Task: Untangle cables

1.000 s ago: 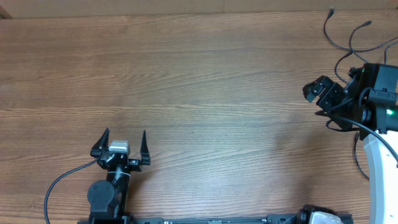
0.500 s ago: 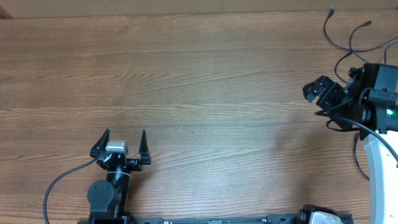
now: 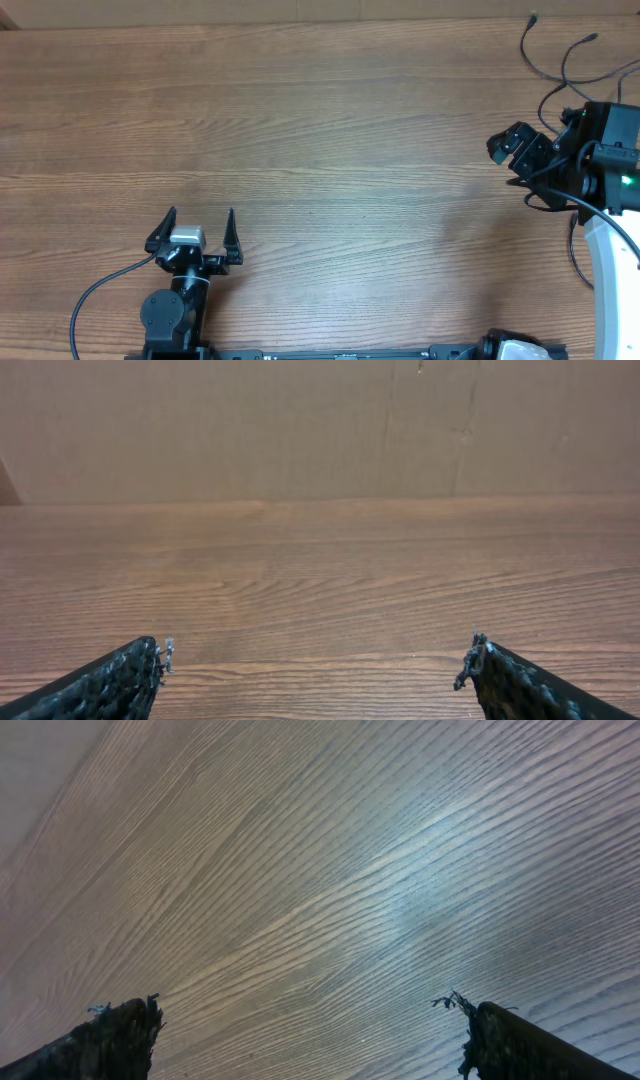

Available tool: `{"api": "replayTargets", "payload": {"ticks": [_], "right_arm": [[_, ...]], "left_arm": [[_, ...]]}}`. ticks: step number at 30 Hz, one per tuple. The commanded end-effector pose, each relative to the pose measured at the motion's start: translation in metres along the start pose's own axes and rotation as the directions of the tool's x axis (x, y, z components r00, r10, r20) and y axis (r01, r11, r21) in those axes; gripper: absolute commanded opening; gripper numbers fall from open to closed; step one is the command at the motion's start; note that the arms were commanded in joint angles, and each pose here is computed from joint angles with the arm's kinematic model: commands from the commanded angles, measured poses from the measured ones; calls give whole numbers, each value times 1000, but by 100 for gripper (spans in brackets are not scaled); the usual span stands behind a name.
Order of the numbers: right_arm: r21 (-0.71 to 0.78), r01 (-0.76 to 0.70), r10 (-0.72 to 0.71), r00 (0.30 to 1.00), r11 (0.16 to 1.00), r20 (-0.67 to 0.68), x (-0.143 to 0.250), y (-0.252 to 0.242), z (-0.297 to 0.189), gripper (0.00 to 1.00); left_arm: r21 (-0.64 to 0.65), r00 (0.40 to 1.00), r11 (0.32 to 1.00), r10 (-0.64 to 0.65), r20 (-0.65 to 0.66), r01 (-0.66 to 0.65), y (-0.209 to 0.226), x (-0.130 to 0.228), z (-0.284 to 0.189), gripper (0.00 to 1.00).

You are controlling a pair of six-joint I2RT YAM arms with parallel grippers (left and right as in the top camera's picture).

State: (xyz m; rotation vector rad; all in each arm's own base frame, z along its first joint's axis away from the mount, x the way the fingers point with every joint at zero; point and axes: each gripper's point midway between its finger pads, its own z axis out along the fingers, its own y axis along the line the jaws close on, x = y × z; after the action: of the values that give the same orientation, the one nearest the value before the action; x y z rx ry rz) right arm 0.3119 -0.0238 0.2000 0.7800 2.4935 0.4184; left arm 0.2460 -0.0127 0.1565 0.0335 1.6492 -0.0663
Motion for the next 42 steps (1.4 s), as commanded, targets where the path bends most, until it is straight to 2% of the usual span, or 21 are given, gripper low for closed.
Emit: {"api": "replayTargets", "payload": {"ticks": [1,8,17,27,35,42], "right_arm": [[-15,7,-7,1000,1000,8,-3,5,-3,100],[4,8,-8,1000,1000,24,-6,2,-2,100],[-62,63,-50,981,996,189,-25,19,-28,100],[-173,189,-112,919,967,378,-13,34,-27,100],[-263,320,-125,817,910,563,11,38,-20,100],[-313,448,-90,677,837,730,41,30,-22,100]], "left_arm": [[-14,1000,1000,-11,3,11,3,0,0,100],[-14,1000,1000,-11,3,11,3,0,0,100],[-14,1000,1000,-11,3,11,3,0,0,99],[-14,1000,1000,-11,3,11,3,0,0,100],[-14,1000,1000,-11,2,11,3,0,0,100],[-14,1000,1000,-11,2,11,3,0,0,100]]}}
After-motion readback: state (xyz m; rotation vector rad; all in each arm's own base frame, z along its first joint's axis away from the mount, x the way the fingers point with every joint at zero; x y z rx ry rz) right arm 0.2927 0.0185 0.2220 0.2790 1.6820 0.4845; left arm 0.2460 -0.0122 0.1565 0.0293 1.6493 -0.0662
